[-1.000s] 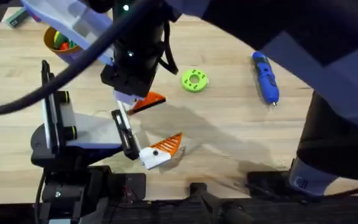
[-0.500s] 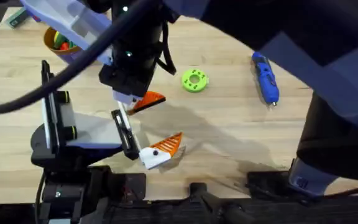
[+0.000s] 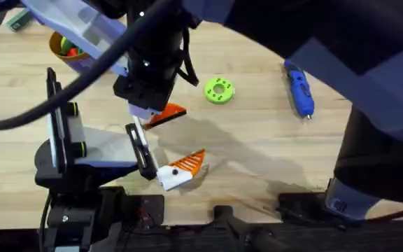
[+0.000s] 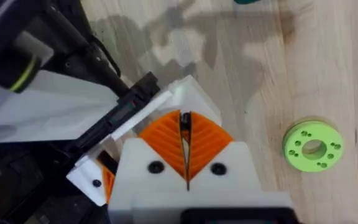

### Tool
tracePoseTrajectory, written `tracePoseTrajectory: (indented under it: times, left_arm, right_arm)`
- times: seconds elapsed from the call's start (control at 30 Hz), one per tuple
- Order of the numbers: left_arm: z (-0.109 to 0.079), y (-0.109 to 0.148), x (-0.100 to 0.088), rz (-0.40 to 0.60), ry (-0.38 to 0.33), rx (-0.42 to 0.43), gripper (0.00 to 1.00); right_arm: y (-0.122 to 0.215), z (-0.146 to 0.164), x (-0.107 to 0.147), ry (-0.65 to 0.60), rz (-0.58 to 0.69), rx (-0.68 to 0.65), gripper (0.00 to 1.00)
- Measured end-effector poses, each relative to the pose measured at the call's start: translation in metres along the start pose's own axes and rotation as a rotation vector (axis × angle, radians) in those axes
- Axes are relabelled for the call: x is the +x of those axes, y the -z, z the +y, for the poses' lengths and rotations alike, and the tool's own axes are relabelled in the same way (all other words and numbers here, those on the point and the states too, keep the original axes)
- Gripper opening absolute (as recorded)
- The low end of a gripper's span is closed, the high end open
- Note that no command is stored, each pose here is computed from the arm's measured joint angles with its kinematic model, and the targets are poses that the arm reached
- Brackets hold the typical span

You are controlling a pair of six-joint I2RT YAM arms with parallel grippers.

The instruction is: Pick up the gripper from the table and insert it into the empty holder that is missing its gripper. Then pick up a screw, insert it into the mounting hole, and use the screwdriver to tighten it. Finally, clean up the table by picking up the vegetable and placing it into the bucket.

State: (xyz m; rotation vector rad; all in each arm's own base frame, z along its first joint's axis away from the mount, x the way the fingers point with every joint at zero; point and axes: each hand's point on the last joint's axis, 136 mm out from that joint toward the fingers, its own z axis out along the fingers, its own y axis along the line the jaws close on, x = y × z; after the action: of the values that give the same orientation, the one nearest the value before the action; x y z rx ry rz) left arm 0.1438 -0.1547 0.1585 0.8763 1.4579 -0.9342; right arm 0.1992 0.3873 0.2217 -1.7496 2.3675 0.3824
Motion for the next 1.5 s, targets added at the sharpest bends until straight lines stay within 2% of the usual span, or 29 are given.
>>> tracePoseTrajectory:
  times: [0.83,0.87,0.9,1.07,1.1,1.5]
  left_arm:
    - [0.0,0.0,0.0,0.0,0.006,0.0,0.985]
    - [0.0,0.0,0.0,0.0,0.005,0.0,0.986]
    - [0.0,0.0,0.0,0.0,0.006,0.0,0.986]
    - [0.0,0.0,0.0,0.0,0.013,-0.001,0.985]
    - [0.0,0.0,0.0,0.0,0.012,-0.001,0.985]
    - [0.0,0.0,0.0,0.0,0.012,0.003,0.985]
  right_arm:
    - [-0.007,-0.001,0.002,-0.007,0.012,-0.003,0.011]
    - [-0.007,-0.001,0.002,-0.012,0.013,-0.004,0.079]
    - [-0.007,0.0,0.001,-0.015,0.01,-0.006,0.202]
    - [-0.006,-0.009,0.005,-0.027,0.02,0.018,0.919]
    - [-0.005,-0.013,0.006,-0.035,0.02,0.023,0.973]
    - [0.0,-0.016,0.011,-0.109,0.024,0.013,0.993]
